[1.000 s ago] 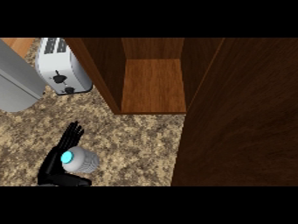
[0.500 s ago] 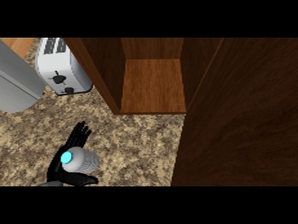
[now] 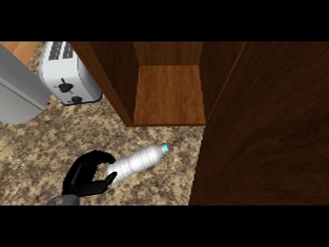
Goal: Pick up the bottled water, place it into the cabinet and close the cabinet
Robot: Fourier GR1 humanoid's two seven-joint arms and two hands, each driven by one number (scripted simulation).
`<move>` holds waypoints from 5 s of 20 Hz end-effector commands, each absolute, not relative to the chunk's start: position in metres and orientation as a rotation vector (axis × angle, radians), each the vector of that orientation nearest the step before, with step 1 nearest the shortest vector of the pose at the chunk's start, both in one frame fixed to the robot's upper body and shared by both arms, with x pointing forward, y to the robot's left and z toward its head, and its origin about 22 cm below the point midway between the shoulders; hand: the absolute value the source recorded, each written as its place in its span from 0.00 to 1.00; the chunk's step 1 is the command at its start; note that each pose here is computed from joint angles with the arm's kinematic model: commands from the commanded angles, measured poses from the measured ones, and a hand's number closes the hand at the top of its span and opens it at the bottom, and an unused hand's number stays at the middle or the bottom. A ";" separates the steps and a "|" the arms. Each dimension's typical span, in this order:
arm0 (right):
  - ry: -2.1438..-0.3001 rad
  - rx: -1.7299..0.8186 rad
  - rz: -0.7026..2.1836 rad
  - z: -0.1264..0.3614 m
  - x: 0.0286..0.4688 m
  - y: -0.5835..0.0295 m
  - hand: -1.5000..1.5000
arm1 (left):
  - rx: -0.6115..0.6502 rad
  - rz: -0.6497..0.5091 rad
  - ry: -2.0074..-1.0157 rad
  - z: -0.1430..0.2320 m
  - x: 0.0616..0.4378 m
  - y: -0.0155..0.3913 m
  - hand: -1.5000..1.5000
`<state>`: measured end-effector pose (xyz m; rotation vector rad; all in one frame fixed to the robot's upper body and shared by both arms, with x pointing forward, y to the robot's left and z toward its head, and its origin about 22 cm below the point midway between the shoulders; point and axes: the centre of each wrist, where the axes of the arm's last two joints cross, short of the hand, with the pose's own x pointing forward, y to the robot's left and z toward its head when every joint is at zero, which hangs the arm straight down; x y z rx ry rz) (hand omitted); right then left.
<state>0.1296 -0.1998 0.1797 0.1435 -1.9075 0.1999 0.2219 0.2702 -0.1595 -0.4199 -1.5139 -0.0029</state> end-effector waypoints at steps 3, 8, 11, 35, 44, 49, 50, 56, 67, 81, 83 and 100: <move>-1.952 0.198 0.177 0.193 0.114 -0.204 0.00 | -0.417 -0.108 -1.693 -0.150 0.241 0.242 1.00; -1.969 0.165 0.208 0.199 0.106 -0.222 0.00 | -0.269 0.019 -1.732 -0.145 0.260 0.232 1.00; -1.947 0.130 0.192 0.197 0.110 -0.224 0.00 | -0.220 0.065 -1.756 -0.137 0.281 0.210 1.00; -1.972 0.034 0.118 0.175 0.133 -0.293 0.00 | -0.407 0.117 -1.767 -0.042 0.348 0.121 1.00; -1.962 0.056 0.120 0.162 0.143 -0.315 0.00 | -0.357 0.096 -1.768 -0.010 0.354 0.091 1.00; -1.969 0.081 0.110 0.163 0.145 -0.324 0.00 | -0.249 0.105 -1.771 0.000 0.359 0.085 1.00; -1.974 0.089 0.109 0.162 0.148 -0.320 0.00 | -0.256 0.080 -1.768 0.008 0.360 0.077 1.00; -1.975 0.083 0.138 0.169 0.142 -0.334 0.00 | -0.119 0.080 -1.757 0.007 0.359 0.076 1.00; -1.980 0.136 0.109 0.169 0.152 -0.351 0.00 | 0.094 0.115 -1.702 0.001 0.368 0.097 1.00; -2.010 0.159 0.118 0.172 0.153 -0.364 0.00 | 0.077 0.265 -1.661 0.002 0.379 0.097 1.00; -1.992 0.136 0.139 0.172 0.154 -0.368 0.00 | 0.071 0.260 -1.674 -0.002 0.384 0.097 1.00; -1.995 0.179 0.125 0.166 0.158 -0.372 0.00 | 0.133 0.230 -1.711 0.024 0.425 0.112 0.00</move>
